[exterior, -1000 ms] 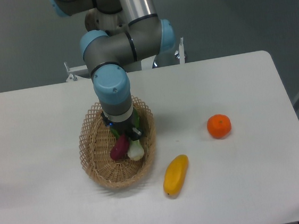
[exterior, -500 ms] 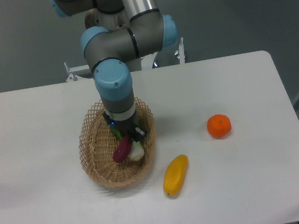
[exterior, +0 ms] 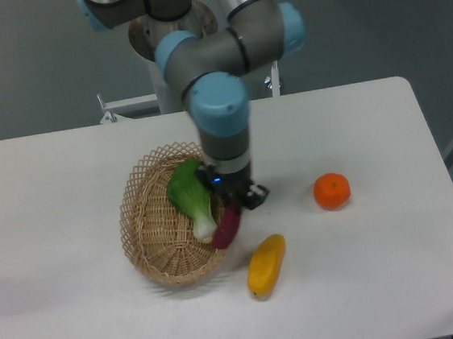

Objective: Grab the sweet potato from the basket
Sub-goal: 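Lift the purple sweet potato out of the basket, then carry the held sweet potato away from the basket past the orange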

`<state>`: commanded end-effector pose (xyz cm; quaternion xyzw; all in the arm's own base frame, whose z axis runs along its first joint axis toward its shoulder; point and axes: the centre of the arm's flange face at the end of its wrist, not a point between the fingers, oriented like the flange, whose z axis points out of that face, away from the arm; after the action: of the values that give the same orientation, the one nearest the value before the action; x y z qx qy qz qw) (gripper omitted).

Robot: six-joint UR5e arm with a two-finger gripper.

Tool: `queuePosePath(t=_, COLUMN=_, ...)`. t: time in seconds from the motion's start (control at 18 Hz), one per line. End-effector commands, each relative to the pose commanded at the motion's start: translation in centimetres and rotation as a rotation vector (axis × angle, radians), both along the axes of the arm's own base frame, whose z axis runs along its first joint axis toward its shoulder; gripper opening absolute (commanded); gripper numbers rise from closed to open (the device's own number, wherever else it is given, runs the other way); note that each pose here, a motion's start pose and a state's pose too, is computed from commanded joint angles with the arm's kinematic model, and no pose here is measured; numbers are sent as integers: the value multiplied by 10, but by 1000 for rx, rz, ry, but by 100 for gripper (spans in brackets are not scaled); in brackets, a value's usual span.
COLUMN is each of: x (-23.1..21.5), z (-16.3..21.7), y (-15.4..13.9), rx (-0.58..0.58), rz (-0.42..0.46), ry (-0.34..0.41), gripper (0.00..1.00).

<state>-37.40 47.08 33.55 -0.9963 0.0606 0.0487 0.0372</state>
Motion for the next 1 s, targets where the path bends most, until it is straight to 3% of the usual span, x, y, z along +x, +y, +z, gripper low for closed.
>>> queuePosePath(t=0.22, x=-40, z=10, y=-19, rx=19, rz=24, ry=19, gripper=2)
queuePosePath(t=0.83, x=-138, z=21, y=-75, rx=16, rz=-43, ry=38, gripper=3)
queuePosePath(t=1.0, x=-156, z=16, y=-77, rx=5, rz=-52, ry=27, gripper=2)
